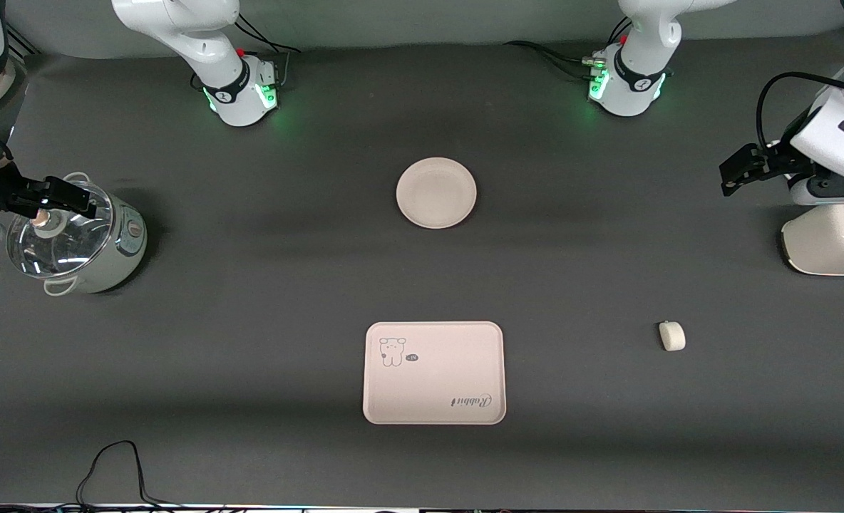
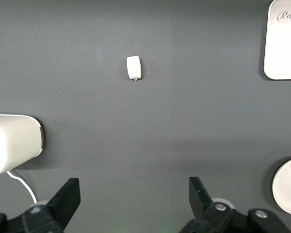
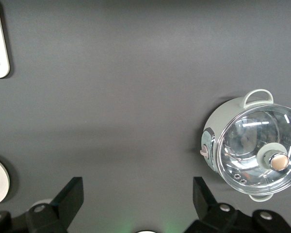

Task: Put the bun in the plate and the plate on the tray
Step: 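Lower the left gripper onto the white bun and close it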

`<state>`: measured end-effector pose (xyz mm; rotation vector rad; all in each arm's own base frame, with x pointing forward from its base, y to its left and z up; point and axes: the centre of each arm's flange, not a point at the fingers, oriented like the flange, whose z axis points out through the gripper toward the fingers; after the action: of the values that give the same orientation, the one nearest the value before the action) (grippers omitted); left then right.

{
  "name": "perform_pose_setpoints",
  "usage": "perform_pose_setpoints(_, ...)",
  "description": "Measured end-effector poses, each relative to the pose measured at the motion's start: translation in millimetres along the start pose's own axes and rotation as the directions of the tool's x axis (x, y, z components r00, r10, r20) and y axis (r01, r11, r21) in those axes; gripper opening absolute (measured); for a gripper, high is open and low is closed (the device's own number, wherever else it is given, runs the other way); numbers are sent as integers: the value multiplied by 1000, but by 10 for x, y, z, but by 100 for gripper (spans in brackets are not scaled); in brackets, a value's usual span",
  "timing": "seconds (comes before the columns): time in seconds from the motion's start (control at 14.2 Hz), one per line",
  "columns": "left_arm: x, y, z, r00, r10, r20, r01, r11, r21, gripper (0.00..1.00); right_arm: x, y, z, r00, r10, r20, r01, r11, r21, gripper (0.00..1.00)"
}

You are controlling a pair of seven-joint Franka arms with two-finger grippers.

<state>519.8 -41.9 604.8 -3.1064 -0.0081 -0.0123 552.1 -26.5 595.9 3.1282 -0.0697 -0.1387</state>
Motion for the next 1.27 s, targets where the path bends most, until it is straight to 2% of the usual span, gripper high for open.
perform_pose_setpoints(0.42, 55, -17, 28, 1000, -3, 2, 3, 1000, -7, 100, 0, 0, 1, 1000, 0, 0, 0, 1000, 0, 100)
perform_pose_setpoints(0.56, 207, -37, 200, 1000, -3, 28, 3, 1000, -15, 100, 1, 0, 3, 1000, 0, 0, 0, 1000, 0, 100)
perform_pose_setpoints(0.7, 526, -74, 633, 999, -5, 49, 6, 999, -32, 100, 2, 0, 6, 1000, 0, 1, 0, 1000, 0, 100)
perform_pose_setpoints(0.99, 1185, -155, 1881, 999, -13, 29, 15, 998, -62, 100, 2, 0, 7, 1000, 0, 1, 0, 1000, 0, 100)
perform_pose_setpoints(1.27, 1492, -170, 2917, 1000, 9, -11, -10, 999, -49, 100, 2, 2, 12, 1000, -16, 2, 16, 1000, 0, 100)
